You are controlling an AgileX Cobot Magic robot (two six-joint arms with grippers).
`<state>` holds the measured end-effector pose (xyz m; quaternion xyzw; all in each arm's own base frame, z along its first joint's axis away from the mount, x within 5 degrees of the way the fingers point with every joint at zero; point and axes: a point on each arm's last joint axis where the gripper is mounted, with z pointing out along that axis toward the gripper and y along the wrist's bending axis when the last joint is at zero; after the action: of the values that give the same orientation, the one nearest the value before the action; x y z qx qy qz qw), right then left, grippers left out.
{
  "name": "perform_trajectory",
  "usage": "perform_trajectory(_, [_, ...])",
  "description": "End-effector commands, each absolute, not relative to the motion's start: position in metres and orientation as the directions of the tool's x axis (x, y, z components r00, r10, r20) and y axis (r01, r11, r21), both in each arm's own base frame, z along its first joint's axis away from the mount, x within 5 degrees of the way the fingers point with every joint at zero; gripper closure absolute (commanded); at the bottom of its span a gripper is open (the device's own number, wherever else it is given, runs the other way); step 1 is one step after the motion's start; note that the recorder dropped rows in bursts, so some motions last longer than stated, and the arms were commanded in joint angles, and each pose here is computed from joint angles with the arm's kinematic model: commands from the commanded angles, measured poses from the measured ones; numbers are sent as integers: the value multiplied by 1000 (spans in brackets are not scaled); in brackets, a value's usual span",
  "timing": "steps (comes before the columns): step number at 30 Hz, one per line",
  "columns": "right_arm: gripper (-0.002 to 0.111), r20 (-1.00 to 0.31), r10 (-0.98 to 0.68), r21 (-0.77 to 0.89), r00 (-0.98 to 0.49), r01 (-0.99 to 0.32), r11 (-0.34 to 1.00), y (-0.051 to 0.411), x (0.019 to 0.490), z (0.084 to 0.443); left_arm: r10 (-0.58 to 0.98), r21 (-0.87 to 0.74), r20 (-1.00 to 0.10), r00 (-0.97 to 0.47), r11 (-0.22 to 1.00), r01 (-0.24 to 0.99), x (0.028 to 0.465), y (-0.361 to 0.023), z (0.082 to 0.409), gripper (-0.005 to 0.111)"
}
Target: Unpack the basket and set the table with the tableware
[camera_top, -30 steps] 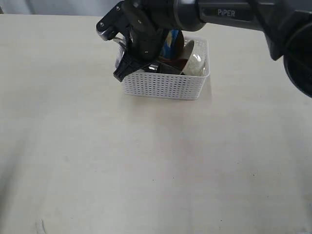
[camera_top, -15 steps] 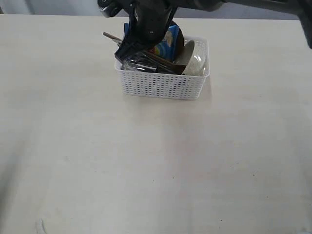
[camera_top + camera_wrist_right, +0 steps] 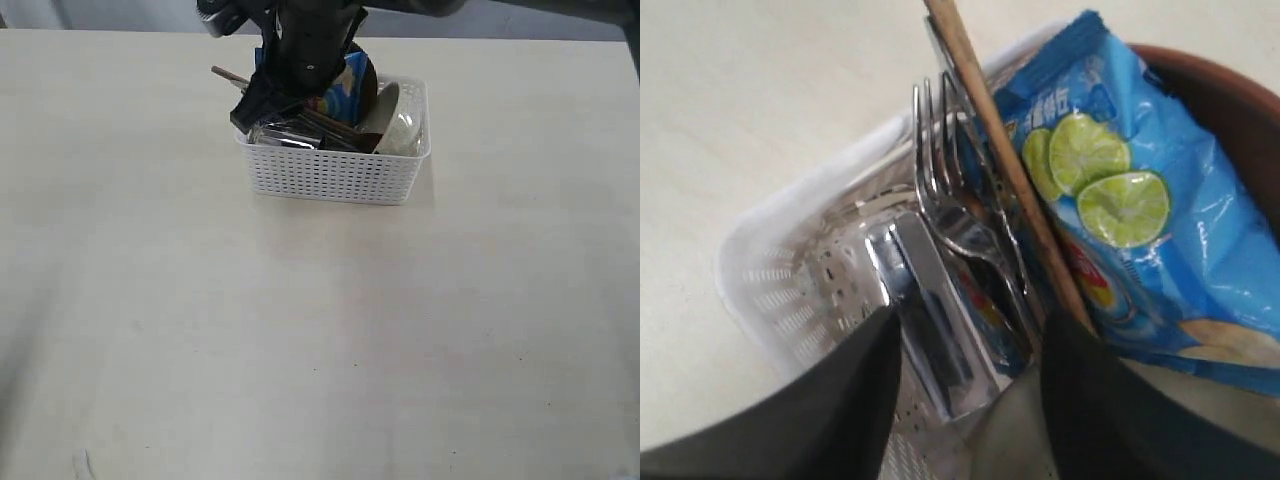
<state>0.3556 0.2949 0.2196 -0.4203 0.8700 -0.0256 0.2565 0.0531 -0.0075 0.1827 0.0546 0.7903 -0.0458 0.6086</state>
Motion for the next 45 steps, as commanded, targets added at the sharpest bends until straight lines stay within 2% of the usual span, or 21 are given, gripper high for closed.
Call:
perform_trajectory(1, [66, -325, -797, -301, -510, -743, 598, 285, 361, 206, 35, -3, -968, -250, 989, 149, 53, -8, 182, 107])
perform_trajectory(7, [51, -265, -788, -296, -555, -731, 615, 274, 371, 185, 35, -3, -968, -250, 989, 149, 53, -8, 182, 107])
perform_trajectory(17, [56, -372, -763, -325, -528, -697, 640, 280, 380, 186, 35, -3, -968, -250, 989, 149, 53, -8, 182, 107])
perform_trajectory(23, [56, -400, -794, -360, -458, -718, 596, 281, 372, 215, 35, -3, -968, -250, 989, 149, 53, -8, 182, 107])
perform_trajectory(29, [55, -472, -772, -431, -426, -652, 624, 263, 379, 254, 35, -3, -968, -250, 989, 149, 53, -8, 182, 107])
perform_trajectory(32, [55, -419, -783, -430, -460, -660, 617, 251, 384, 248, 35, -3, -968, -250, 989, 149, 53, -8, 182, 107])
perform_trajectory(37, [48, -344, -813, -467, -470, -665, 583, 243, 393, 230, 35, -3, -968, -250, 989, 149, 53, -8, 182, 107])
perform_trajectory(45, [48, -349, -881, -540, -319, -700, 468, 254, 402, 219, 35, -3, -968, -250, 989, 149, 53, -8, 182, 107])
